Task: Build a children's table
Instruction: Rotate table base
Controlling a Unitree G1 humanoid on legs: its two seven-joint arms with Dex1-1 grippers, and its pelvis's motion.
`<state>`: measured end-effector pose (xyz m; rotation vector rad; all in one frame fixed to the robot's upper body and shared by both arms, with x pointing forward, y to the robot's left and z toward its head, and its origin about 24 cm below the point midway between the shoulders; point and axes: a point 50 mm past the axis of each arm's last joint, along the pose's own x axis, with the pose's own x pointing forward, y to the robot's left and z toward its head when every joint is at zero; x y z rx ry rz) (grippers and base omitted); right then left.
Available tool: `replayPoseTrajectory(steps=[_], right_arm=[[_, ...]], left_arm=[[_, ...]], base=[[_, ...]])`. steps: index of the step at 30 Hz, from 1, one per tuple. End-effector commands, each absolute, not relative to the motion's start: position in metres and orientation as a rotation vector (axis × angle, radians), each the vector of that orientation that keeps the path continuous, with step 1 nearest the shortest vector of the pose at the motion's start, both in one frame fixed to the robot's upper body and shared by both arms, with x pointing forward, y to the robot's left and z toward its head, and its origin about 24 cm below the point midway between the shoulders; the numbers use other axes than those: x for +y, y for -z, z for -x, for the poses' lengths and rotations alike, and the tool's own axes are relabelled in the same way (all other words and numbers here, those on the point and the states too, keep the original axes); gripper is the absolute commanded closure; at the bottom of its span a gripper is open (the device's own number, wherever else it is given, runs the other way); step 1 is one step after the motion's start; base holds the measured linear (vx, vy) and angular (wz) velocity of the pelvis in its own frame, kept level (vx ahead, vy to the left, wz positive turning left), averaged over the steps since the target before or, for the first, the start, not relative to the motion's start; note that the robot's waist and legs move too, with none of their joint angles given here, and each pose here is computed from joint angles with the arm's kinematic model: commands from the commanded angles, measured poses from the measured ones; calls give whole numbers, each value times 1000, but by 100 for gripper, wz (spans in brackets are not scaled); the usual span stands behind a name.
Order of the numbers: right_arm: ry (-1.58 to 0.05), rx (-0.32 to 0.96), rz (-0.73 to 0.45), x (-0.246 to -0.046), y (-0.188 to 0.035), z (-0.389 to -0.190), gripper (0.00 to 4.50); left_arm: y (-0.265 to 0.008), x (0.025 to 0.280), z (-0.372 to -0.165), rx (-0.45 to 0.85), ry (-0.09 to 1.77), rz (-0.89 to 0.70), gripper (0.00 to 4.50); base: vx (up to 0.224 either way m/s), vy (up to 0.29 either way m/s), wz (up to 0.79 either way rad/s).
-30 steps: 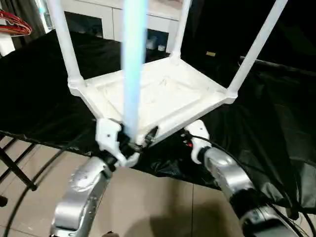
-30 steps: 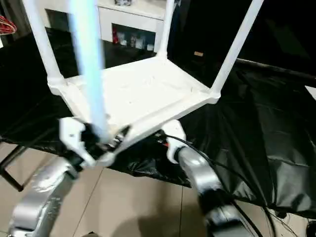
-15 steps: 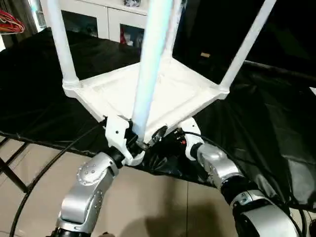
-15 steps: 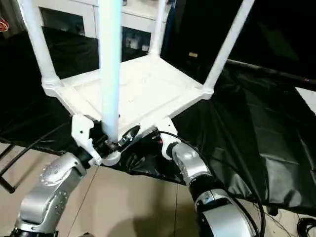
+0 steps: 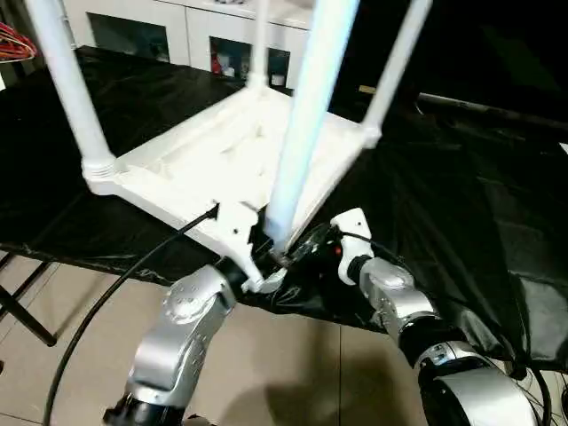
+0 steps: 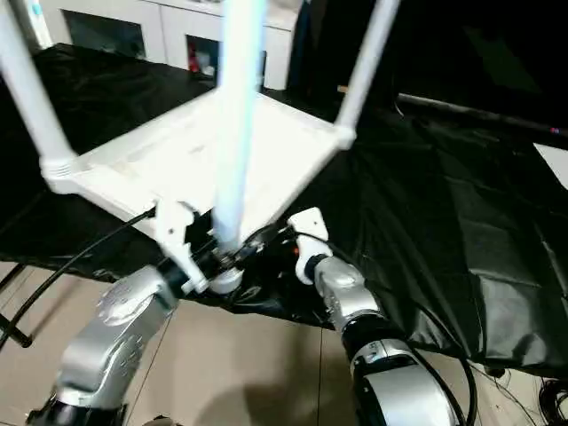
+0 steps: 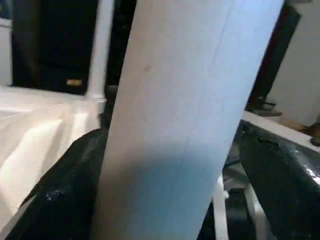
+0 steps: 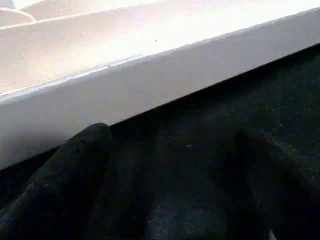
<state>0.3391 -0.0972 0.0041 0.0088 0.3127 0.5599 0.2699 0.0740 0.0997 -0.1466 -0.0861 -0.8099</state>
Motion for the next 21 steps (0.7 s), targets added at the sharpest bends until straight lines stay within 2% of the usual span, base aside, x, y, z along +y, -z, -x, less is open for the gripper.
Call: replayPoseTrajectory(steps=[1, 8, 14, 17, 19, 21], right_arm=[[-577, 187, -27, -88, -29, -351, 0], [-533, 165, -23, -96, -33, -354, 0], [-430, 120, 23, -120, -34, -353, 0], [-377, 101, 21, -133, -34, -350, 0], [-270, 73, -7, -153, -34, -345, 0], [-243, 66, -19, -158, -34, -343, 0]], left_arm=[[-103, 49, -266, -102, 917, 140, 12], [-103, 50, -272, -125, 872, 141, 12], [-98, 57, -291, -116, 744, 102, 12], [-92, 61, -300, -86, 676, 45, 12], [-92, 65, -312, -85, 593, 39, 12], [-94, 66, -316, -92, 567, 41, 12]], base=[[0, 0, 0], [0, 0, 0], [0, 0, 0], [0, 0, 0], [0, 0, 0], [0, 0, 0]])
